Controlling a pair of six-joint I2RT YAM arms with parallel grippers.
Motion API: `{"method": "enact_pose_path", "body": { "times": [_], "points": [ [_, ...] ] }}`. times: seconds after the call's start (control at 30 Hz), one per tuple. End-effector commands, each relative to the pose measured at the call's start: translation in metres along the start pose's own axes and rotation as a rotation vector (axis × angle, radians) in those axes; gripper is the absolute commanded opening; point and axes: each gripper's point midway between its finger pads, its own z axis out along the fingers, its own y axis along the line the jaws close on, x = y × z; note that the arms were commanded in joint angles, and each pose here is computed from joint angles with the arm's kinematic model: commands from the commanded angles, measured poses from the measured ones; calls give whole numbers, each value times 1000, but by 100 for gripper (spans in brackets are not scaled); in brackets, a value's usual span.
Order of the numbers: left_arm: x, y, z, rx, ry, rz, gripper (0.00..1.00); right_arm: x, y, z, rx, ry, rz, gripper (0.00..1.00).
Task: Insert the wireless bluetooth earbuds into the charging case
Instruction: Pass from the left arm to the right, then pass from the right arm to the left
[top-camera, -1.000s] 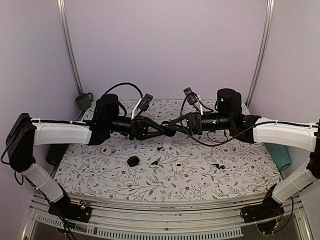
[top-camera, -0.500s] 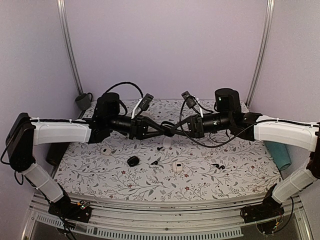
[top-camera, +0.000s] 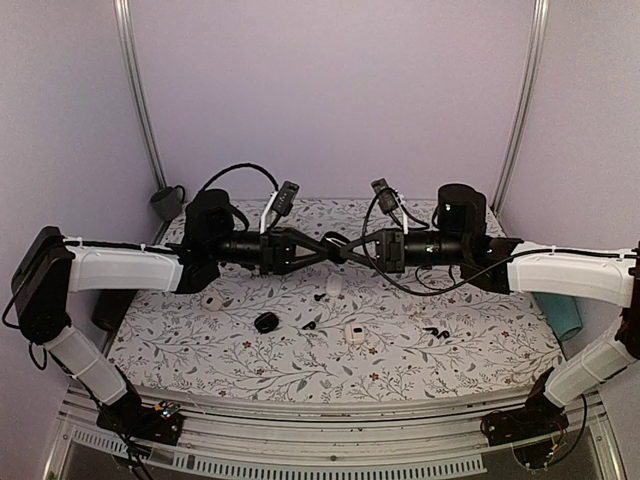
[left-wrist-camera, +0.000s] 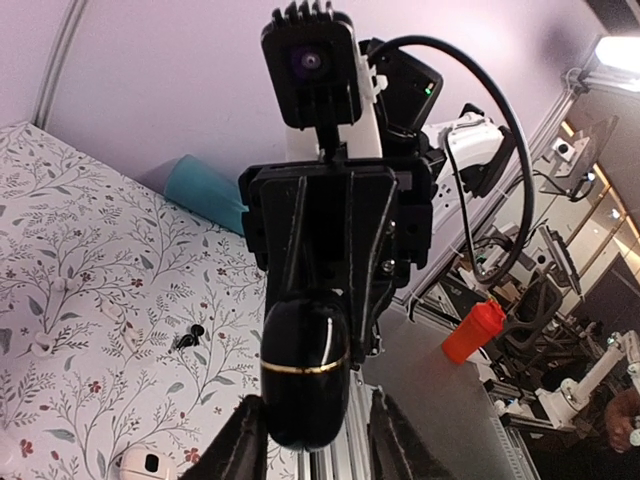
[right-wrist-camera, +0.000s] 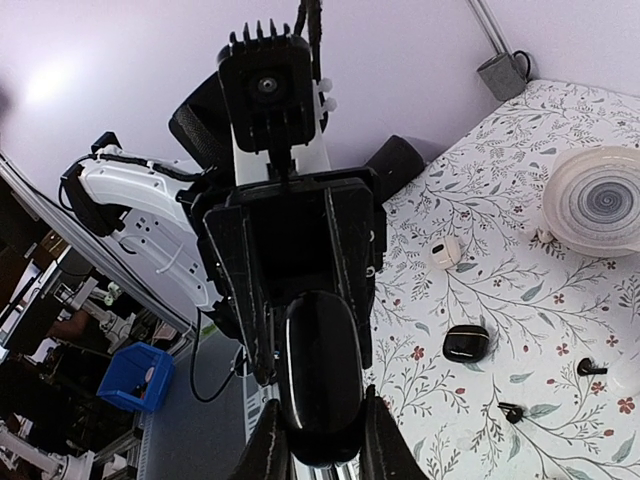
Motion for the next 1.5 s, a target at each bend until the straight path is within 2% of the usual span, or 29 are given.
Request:
{"method": "enact_pose_path", "body": {
  "times": [0.0,0.17,0.73,0.87,1.1,1.17,1.27,1.4,1.47],
  "points": [
    [-8,-6,0,-4,-47,27,38,-25,15,-7,-12,-110,-18,5],
    [-12,-5,3,-32,-74,36,41,-28,14,-6,-9,-129,-14,5],
    [-32,-9,5,-24,-156,46,38,-20,10,0,2,-113,-3,5],
    [-31,-9,7,-16,-153,43,33,-21,10,1,5,-115,-4,5],
    [-23,-12,12,10,-125,40,8,-17,6,2,21,-96,-8,6],
    [-19,-12,12,10,-113,40,0,-17,5,1,32,-96,-13,10],
    [-14,-12,10,4,-102,45,0,-19,5,-1,47,-100,-22,18],
    [-10,-18,6,16,-91,81,0,-19,3,-1,67,-90,-28,40],
    [-7,-22,5,27,-82,106,0,-19,1,-2,76,-85,-34,48]
  ]
}}
